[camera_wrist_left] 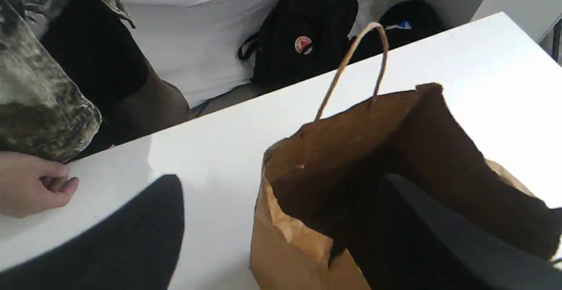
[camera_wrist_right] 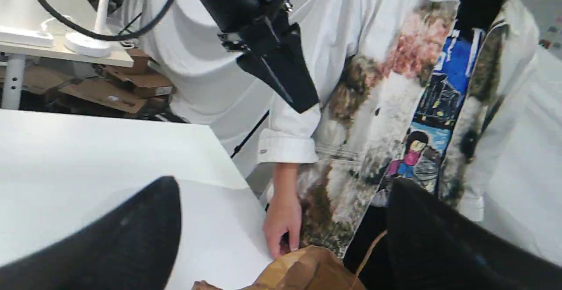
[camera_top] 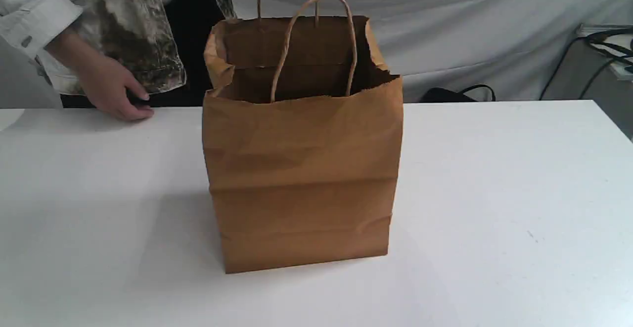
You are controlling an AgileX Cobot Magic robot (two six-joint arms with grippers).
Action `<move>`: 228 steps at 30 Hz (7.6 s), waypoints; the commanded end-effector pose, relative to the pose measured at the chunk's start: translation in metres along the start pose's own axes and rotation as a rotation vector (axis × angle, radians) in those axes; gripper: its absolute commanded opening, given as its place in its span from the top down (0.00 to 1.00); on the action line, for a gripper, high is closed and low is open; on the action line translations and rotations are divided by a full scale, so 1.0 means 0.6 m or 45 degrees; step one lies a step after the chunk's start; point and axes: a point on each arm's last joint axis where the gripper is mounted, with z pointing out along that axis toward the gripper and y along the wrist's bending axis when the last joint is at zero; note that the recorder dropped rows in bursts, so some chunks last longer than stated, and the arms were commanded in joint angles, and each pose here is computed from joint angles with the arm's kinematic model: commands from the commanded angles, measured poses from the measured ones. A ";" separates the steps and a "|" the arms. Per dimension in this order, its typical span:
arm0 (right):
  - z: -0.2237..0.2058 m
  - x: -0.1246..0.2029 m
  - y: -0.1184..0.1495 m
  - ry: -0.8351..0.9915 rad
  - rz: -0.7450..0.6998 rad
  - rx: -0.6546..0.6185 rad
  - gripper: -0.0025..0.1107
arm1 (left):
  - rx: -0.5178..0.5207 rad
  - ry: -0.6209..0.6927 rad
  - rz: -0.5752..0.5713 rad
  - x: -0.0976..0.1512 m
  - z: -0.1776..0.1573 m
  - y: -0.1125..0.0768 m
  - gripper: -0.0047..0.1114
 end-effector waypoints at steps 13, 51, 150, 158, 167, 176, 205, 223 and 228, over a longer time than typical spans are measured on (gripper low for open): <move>-0.202 -0.031 0.102 -0.152 -0.148 0.601 0.42 | 0.183 -0.495 -0.044 0.113 -0.229 -0.080 0.41; -0.410 0.044 0.194 -0.613 0.445 1.357 0.70 | 0.569 -1.031 -0.072 0.609 -0.184 -0.132 0.41; -0.410 0.044 0.194 -0.614 0.446 1.357 0.70 | -0.588 -0.908 -0.075 0.677 -0.105 -0.014 0.96; -0.410 0.044 0.194 -0.614 0.446 1.357 0.70 | -0.601 -0.762 -0.191 0.693 -0.094 -0.010 0.96; -0.410 0.044 0.194 -0.614 0.446 1.357 0.70 | -0.598 -0.660 -0.200 0.703 -0.088 -0.010 0.96; -0.410 0.044 0.194 -0.614 0.446 1.357 0.70 | -0.597 -0.651 -0.202 0.704 -0.088 -0.010 0.96; -0.342 0.015 0.224 -0.763 0.332 0.713 0.70 | -0.597 -0.651 -0.202 0.704 -0.088 -0.010 0.96; -0.276 0.268 0.228 0.046 0.679 0.884 0.70 | -0.597 -0.651 -0.202 0.704 -0.088 -0.010 0.96; -0.271 0.326 0.243 0.171 0.686 0.879 0.70 | -0.597 -0.651 -0.202 0.704 -0.088 -0.010 0.96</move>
